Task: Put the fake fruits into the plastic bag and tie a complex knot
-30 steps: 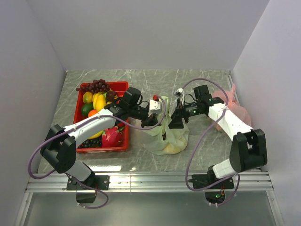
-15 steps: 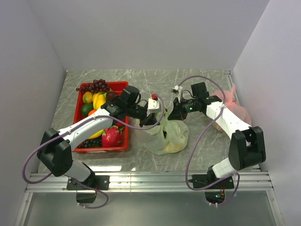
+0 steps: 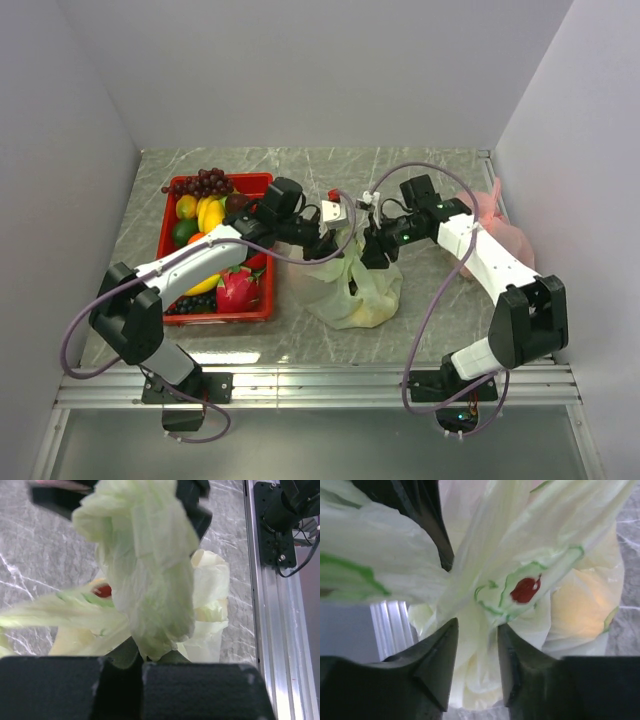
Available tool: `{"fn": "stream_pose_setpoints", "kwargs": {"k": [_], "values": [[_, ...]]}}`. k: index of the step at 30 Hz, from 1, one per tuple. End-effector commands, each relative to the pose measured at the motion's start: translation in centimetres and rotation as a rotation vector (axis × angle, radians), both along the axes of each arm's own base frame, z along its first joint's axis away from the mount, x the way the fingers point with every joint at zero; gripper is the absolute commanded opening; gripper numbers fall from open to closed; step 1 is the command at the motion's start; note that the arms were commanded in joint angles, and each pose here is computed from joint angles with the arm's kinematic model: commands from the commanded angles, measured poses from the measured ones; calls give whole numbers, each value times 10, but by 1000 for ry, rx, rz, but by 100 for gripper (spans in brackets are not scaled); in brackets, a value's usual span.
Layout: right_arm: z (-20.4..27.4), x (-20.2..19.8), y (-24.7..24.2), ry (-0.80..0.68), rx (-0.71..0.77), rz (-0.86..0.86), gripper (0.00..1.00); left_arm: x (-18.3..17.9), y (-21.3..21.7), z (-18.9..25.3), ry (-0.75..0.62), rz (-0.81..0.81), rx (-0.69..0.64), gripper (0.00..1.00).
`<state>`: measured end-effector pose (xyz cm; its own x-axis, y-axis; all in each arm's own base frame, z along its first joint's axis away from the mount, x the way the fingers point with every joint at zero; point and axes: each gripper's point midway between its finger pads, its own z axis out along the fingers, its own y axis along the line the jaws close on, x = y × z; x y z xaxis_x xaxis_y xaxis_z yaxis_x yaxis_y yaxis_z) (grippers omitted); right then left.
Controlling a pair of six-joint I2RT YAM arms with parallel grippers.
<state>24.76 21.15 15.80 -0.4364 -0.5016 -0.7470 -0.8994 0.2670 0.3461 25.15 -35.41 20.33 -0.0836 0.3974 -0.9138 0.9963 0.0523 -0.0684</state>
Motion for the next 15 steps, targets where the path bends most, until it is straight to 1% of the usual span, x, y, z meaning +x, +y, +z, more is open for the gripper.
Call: {"fn": "stream_pose_setpoints", "kwargs": {"k": [1, 2, 4, 5, 6, 14, 15], "values": [[31, -8, -6, -19, 47, 29, 51, -9, 4, 16, -63, -16, -39, 1], [33, -7, -7, -29, 48, 47, 53, -10, 4, 16, -59, -15, -38, 0], [34, -19, -8, 26, 54, 74, 64, -10, 6, 13, -59, -10, -36, 1], [35, -19, -7, 25, 64, 93, 66, -10, 5, 12, -59, -8, -41, 0], [36, -24, -7, 51, 68, 100, 77, -8, 4, 13, -61, -6, -45, 0], [44, -15, 8, 155, 142, 93, 81, -5, 1, 10, -76, -11, -41, 1], [43, -12, 11, 148, 146, 90, 85, -4, 1, 8, -75, -8, -34, 0]]}}
